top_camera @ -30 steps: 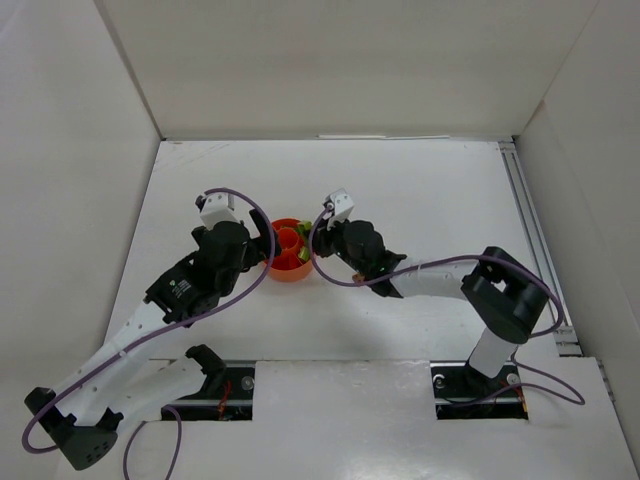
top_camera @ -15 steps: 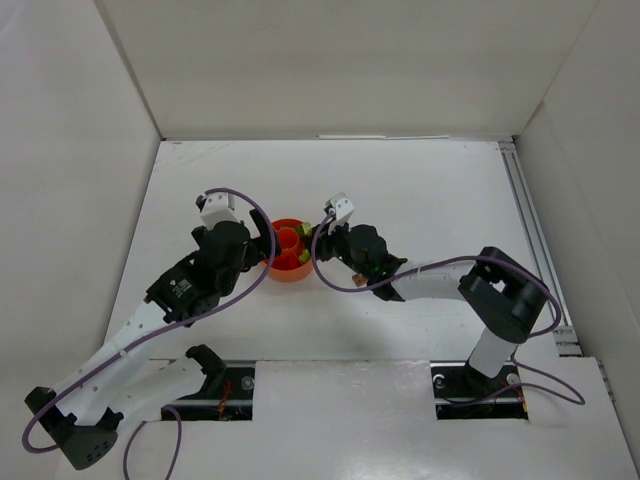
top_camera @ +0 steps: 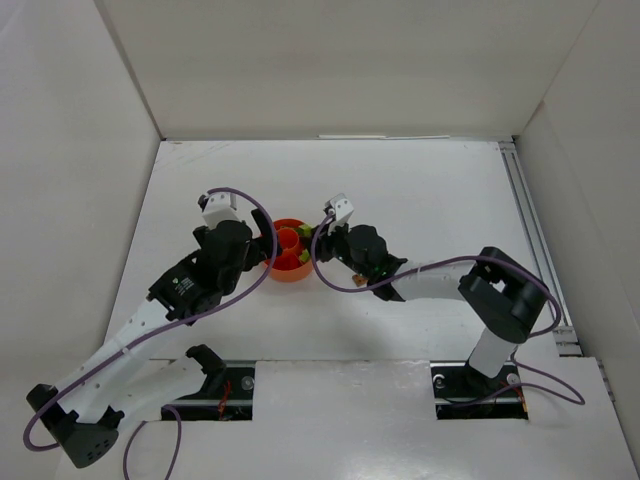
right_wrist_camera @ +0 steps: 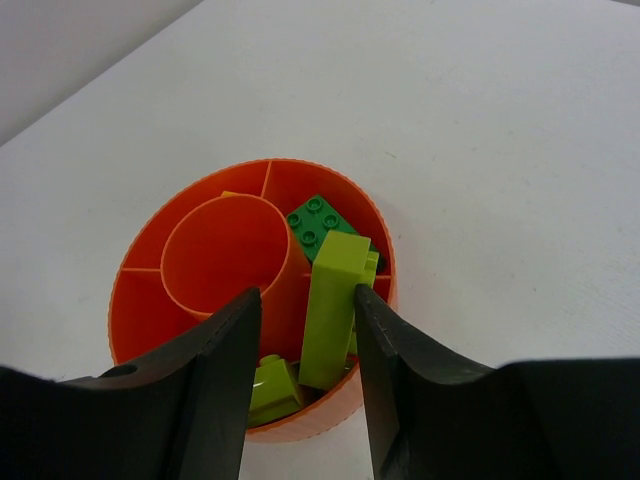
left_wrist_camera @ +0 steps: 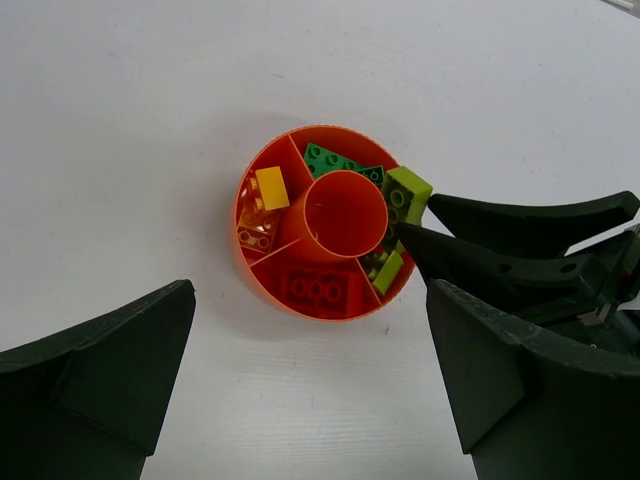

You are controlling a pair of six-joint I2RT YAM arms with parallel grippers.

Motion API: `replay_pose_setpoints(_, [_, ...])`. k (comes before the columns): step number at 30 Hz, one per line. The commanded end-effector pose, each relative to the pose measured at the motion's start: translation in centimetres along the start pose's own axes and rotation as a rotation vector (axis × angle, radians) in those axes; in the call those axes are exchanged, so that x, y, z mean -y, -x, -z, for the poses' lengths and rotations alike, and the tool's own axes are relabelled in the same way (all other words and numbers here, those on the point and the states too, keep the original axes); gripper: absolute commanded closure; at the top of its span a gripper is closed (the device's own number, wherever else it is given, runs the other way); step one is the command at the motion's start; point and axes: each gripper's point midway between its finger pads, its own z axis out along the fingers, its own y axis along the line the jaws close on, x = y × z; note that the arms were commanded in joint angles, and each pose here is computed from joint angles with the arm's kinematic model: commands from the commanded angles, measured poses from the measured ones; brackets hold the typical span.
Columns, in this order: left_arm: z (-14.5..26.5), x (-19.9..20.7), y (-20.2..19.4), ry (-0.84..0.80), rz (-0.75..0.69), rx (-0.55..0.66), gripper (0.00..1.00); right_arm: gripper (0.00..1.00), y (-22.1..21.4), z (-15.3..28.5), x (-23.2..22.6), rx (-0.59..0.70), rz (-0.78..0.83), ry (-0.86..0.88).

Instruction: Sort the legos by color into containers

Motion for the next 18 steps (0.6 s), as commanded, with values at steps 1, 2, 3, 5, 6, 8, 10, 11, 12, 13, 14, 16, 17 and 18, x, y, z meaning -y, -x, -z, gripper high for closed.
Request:
replay_pose_setpoints(1, [-0.1, 0.1, 0.5, -0.005, 0.001, 0.023, 0.0, 0.52, 3.2, 0.9, -0.8, 0.081, -0.012, 0.02])
replay_pose_setpoints(2, [0.1, 0.2, 0.8, -0.009, -0.004, 0.029, 0.0, 0.51, 3.3, 1.0, -0.8, 0.076, -0.012, 0.019])
replay_pose_setpoints(3, [0.1, 0.2, 0.8, -0.009, -0.004, 0.029, 0.0, 0.51, 3.8, 1.3, -0.6, 0.081, -0.013, 0.003])
replay_pose_setpoints(5, [0.1, 0.4, 1.0, -0.014, 0.001, 0.035, 0.0, 0.47, 4.5, 1.6, -0.1, 0.091, -0.015, -0.03])
replay_pose_setpoints(6, [0.1, 0.4, 1.0, -0.014, 0.001, 0.035, 0.0, 0.44, 4.6, 1.9, 0.1, 0.094, -0.015, -0.04])
replay_pose_setpoints(8, [-0.1, 0.4, 0.8, -0.009, -0.004, 0.029, 0.0, 0.41, 5.9, 2.6, 0.1, 0.114, -0.018, -0.047])
replay_pose_setpoints(10, [0.0, 0.8, 1.2, -0.027, -0.003, 0.036, 0.0, 0.38, 6.8, 3.5, 0.2, 0.122, -0.02, -0.055])
replay_pose_setpoints(11, [-0.2, 0.9, 0.9, -0.029, -0.021, 0.024, 0.0, 0.38, 7.1, 3.7, 0.2, 0.121, -0.02, -0.055])
replay_pose_setpoints(12, [-0.2, 1.4, 0.8, -0.052, -0.025, 0.017, 0.0, 0.38, 7.4, 4.0, 0.8, 0.121, -0.02, -0.075])
replay_pose_setpoints(13, [-0.3, 1.9, 0.8, -0.077, -0.052, 0.012, 0.0, 0.38, 7.9, 4.6, 1.5, 0.107, -0.019, -0.104])
replay_pose_setpoints(14, [-0.3, 2.4, 0.8, -0.101, -0.047, 0.008, 0.0, 0.36, 7.8, 5.0, 1.9, 0.095, -0.016, -0.126])
replay_pose_setpoints(16, [-0.8, 3.8, -0.4, -0.167, -0.106, -0.048, 0.0, 0.32, 8.0, 5.9, 4.9, 0.074, -0.036, -0.22])
replay_pose_setpoints(17, [-1.0, 4.8, -0.5, -0.21, -0.122, -0.053, 0.0, 0.26, 7.8, 6.9, 6.1, 0.039, -0.075, -0.256])
replay_pose_setpoints(18, [-1.2, 6.0, -1.8, -0.275, -0.154, -0.111, 0.0, 0.2, 7.4, 7.6, 7.3, 0.021, -0.087, -0.279])
